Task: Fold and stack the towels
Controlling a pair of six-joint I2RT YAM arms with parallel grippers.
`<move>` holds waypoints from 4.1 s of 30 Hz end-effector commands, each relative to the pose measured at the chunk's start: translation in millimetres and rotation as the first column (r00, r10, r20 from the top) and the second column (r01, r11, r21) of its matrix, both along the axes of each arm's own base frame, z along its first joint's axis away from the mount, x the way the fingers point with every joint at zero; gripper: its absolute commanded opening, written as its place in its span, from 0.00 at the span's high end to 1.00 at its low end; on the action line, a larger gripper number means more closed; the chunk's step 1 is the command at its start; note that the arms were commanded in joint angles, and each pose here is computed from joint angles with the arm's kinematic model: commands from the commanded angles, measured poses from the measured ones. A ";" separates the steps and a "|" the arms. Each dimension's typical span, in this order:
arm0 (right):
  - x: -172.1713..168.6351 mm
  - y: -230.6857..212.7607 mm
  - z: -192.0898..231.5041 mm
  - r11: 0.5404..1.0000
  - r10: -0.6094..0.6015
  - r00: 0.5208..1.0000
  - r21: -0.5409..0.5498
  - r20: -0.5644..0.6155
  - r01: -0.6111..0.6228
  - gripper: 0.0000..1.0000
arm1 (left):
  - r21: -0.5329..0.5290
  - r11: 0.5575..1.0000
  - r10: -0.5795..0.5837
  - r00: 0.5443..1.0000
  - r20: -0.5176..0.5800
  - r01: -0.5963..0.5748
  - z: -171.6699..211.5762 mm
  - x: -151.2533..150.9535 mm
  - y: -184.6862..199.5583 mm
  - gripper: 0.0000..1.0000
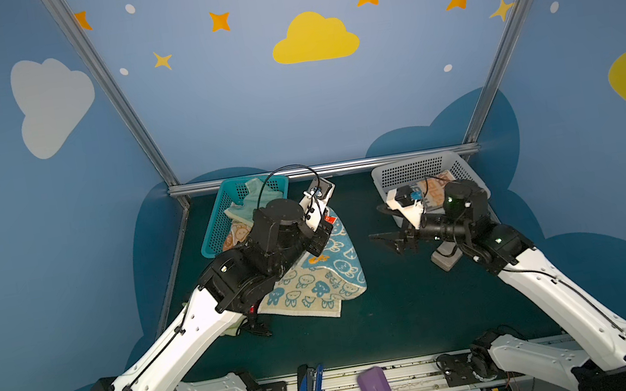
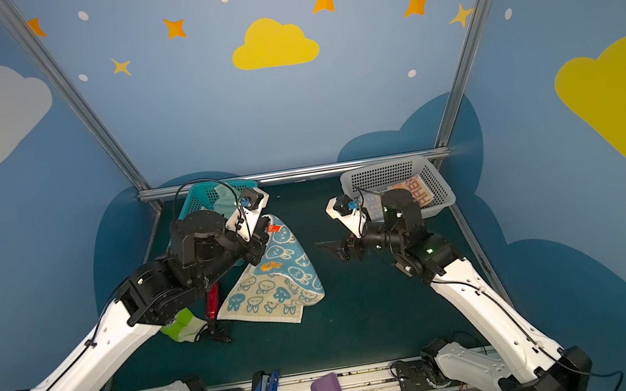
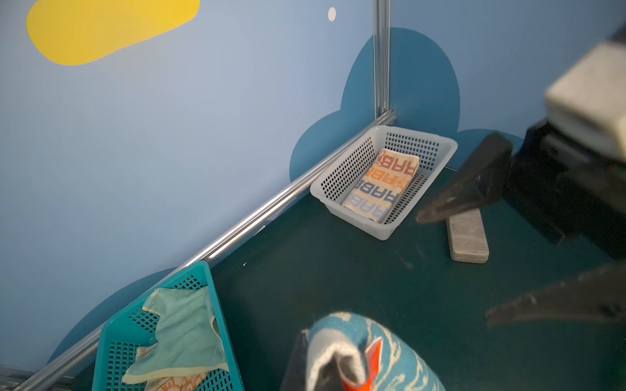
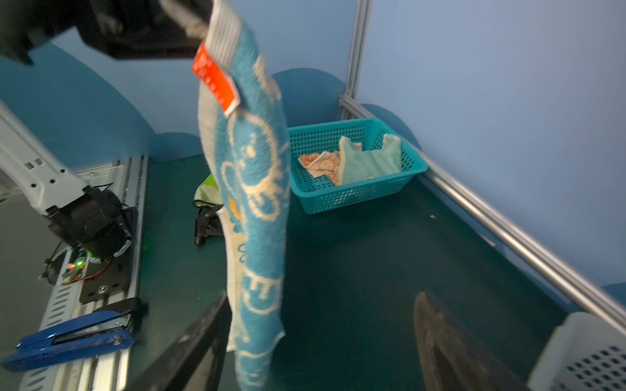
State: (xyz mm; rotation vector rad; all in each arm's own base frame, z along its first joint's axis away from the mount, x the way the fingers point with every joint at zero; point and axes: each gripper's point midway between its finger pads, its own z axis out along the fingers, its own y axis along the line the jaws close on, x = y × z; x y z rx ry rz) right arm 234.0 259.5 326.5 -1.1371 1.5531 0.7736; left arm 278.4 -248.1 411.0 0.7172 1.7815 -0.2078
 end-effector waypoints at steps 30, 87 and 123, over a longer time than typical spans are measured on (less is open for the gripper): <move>68.5 12.2 -102.7 0.854 -0.519 0.854 -0.044 -0.042 0.518 0.22 | 0.090 0.992 0.090 0.993 -0.081 -0.082 -34.4 82.6 -45.7 0.96; 42.8 -56.2 106.0 0.872 -0.474 0.778 0.099 0.412 0.479 1.00 | -0.079 0.953 0.299 0.951 0.073 -0.293 35.6 39.8 42.5 0.96; 243.6 -43.7 -111.8 0.787 -0.490 0.842 -0.302 0.224 0.538 1.00 | 0.238 0.834 0.548 0.799 -0.249 -0.498 -211.5 254.7 82.9 0.96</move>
